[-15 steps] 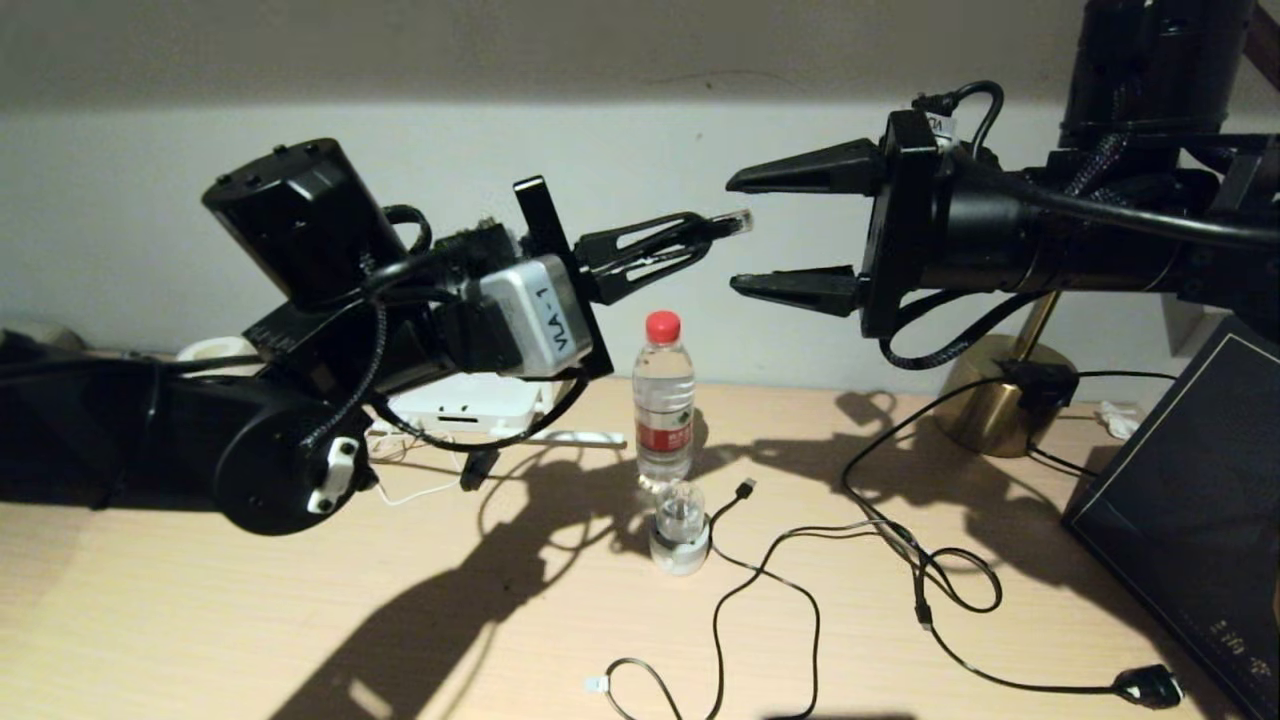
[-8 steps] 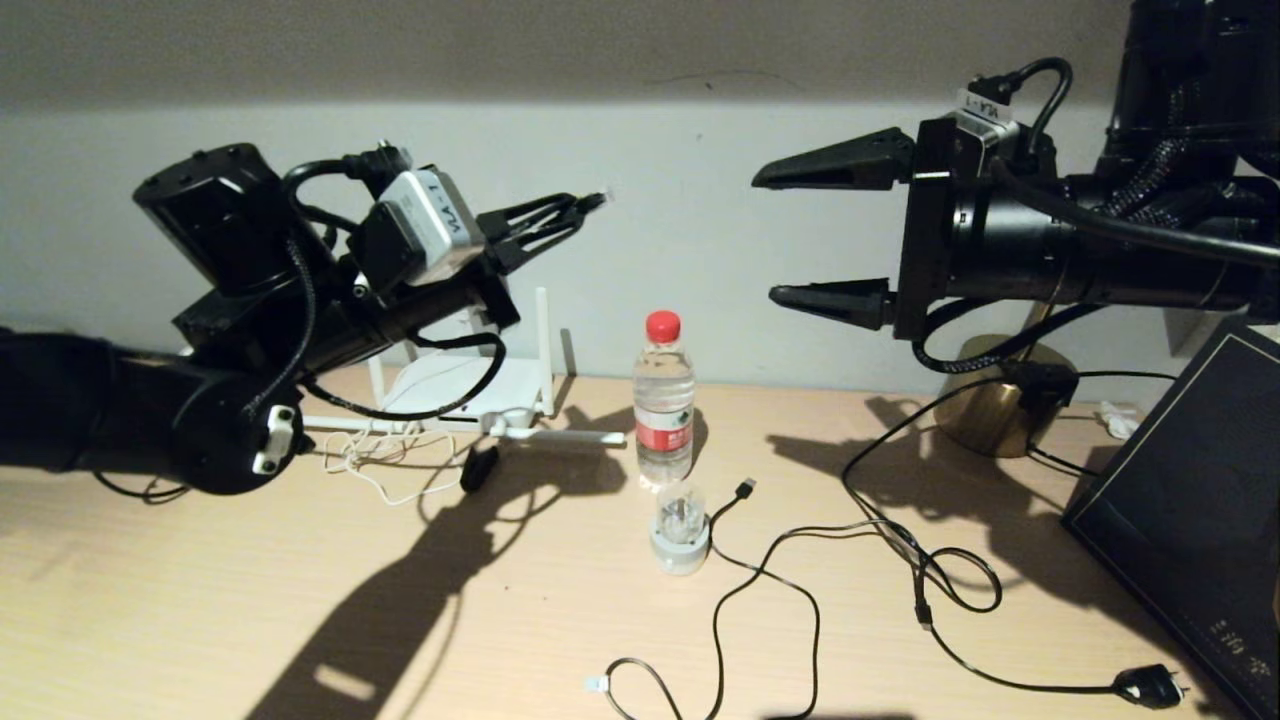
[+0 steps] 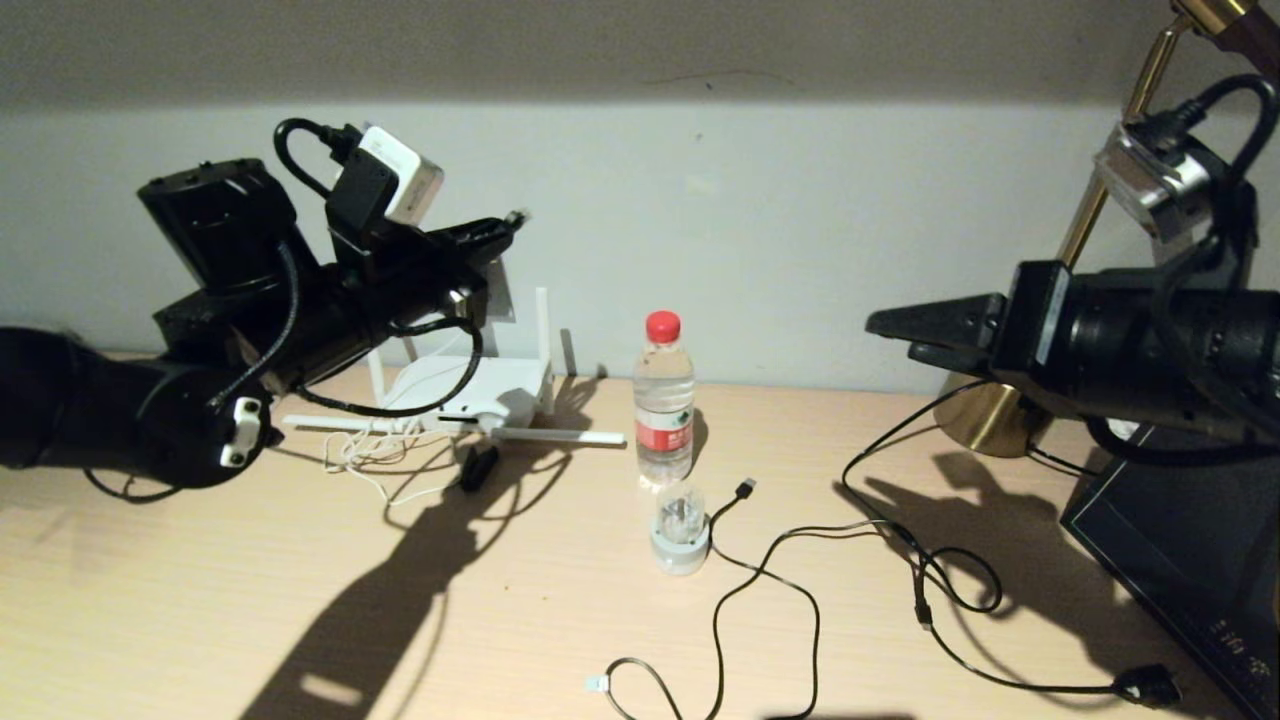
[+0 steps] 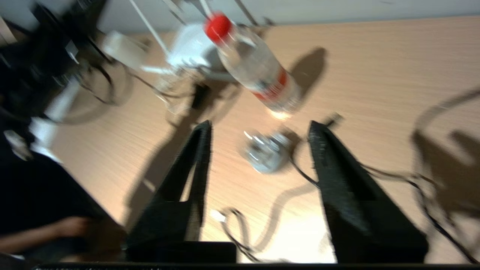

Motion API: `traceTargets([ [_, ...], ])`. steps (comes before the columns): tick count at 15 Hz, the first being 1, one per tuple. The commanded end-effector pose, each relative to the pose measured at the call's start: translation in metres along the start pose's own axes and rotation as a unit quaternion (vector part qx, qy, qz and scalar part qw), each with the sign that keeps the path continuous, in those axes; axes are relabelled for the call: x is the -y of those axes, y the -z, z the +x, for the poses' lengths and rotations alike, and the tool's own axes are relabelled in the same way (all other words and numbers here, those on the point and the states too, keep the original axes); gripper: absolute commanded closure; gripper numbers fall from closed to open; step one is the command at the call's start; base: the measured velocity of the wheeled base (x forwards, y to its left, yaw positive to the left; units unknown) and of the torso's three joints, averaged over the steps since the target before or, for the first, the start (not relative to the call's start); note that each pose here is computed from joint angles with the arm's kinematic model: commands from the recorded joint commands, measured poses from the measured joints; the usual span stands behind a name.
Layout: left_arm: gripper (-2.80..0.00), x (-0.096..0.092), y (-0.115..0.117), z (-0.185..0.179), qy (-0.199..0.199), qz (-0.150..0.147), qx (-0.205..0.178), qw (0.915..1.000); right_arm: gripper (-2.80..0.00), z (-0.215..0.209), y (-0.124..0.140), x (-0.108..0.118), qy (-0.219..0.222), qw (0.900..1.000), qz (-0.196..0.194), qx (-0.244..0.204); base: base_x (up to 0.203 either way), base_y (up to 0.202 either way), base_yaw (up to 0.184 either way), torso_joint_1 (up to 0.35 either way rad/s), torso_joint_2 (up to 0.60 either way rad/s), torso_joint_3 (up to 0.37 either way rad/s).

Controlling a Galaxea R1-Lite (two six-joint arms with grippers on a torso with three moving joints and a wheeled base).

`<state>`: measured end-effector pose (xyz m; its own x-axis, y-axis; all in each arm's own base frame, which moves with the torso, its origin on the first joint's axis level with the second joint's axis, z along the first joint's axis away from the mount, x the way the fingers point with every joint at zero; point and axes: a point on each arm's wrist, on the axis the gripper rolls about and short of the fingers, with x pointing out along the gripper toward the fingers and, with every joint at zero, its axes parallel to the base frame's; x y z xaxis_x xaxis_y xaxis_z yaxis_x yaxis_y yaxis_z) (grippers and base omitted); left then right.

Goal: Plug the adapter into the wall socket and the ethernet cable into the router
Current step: Align cable and router interface

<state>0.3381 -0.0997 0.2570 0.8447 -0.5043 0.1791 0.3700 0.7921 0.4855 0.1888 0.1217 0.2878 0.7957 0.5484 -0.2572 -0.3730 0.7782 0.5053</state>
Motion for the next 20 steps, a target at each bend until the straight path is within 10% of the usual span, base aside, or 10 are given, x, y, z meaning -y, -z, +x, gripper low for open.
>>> traceTargets([
  [1,0.00,0.002,0.002,-0.006,-0.016,-0.022,-0.014,0.9995,0.00,-0.034,0.010,0.004,0.006,1.000,-0.021,0.020,0.000,0.000,0.000,0.000,0.00,0.000],
  [8,0.00,0.024,0.037,-0.046,-0.091,-0.145,-0.139,0.9753,0.00,-0.089,0.034,0.060,0.278,0.945,-0.137,0.107,0.000,0.000,0.000,0.000,0.00,0.000],
  [14,0.00,0.038,0.059,-0.065,-0.128,-0.155,-0.204,0.9581,0.00,-0.171,0.051,0.064,0.389,0.877,-0.150,0.240,0.000,0.000,0.000,0.000,0.00,0.000],
  [16,0.00,0.041,0.065,-0.069,-0.134,-0.155,-0.221,0.9535,0.00,-0.190,0.070,0.058,0.364,0.877,-0.168,0.264,0.000,0.000,0.000,0.000,0.00,0.000],
  [20,0.00,0.040,0.078,-0.072,-0.148,-0.180,-0.241,0.9420,0.00,-0.191,0.128,0.069,0.189,0.931,-0.238,0.204,0.000,0.000,0.000,0.000,0.00,0.000],
])
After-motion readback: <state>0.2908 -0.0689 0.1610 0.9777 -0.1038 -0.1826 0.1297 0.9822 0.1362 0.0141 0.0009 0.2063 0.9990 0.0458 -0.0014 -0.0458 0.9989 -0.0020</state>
